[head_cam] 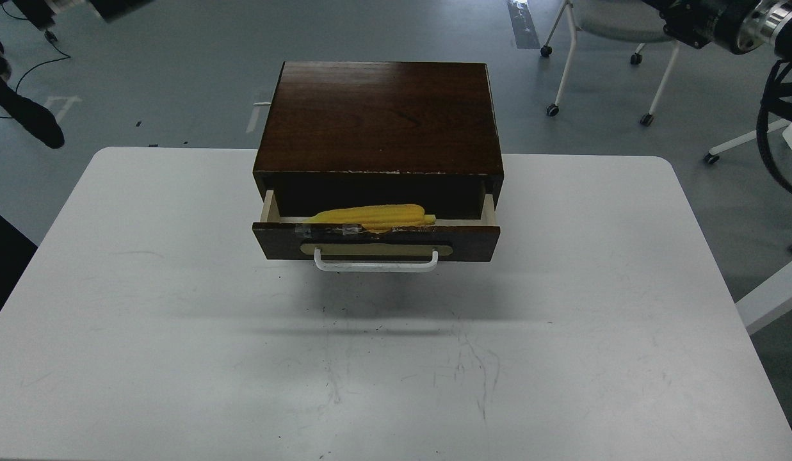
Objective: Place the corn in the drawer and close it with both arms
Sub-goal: 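Bring the left gripper to the drawer front beside the white handle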
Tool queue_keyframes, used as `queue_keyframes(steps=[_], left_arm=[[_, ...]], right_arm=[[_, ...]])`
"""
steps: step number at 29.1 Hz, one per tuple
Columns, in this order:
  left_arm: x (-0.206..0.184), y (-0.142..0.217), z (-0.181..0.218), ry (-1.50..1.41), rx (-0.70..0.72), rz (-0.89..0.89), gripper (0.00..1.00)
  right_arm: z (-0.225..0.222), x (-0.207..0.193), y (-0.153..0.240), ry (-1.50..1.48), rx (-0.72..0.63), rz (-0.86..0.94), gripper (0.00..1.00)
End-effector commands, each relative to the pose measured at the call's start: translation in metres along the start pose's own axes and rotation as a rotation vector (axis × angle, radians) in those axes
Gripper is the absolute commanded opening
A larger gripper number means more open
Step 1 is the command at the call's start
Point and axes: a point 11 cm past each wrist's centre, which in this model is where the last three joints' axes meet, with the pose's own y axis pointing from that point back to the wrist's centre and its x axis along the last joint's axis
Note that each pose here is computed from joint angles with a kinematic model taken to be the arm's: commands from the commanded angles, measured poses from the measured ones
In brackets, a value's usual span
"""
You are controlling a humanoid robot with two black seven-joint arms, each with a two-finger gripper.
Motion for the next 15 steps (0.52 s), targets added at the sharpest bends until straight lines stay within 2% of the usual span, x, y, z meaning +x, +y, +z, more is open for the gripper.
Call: queue_keyframes(steps=[1, 2, 6, 9, 12, 15], left_arm=[[-0.055, -0.017, 0.005, -0.23, 0.013, -0.204, 0.0], [-0.055, -0.017, 0.005, -0.231, 0.013, -0.205, 0.0], [-0.117, -0.025, 0.0, -0.365, -0.004, -0.367, 0.0], [-0.145, -0.031, -0.014, -0.469, 0.015, -0.441, 0.0], [-0.167, -0.038, -0.023, -0.552, 0.017, -0.491, 0.0], [-0.174, -0.036, -0.03, -0.585, 0.037, -0.512, 0.0]], right_arm=[[0.015, 0.036, 0.013, -0.319, 0.071, 0.085, 1.0], [0.015, 0.036, 0.013, -0.319, 0.071, 0.085, 1.0], [0.044, 0.065, 0.029, -0.534, 0.113, 0.193, 1.0], [0.056, 0.088, 0.04, -0.623, 0.152, 0.283, 1.0], [0.09, 0.093, 0.048, -0.724, 0.152, 0.344, 1.0], [0.103, 0.089, 0.049, -0.757, 0.148, 0.349, 1.0]])
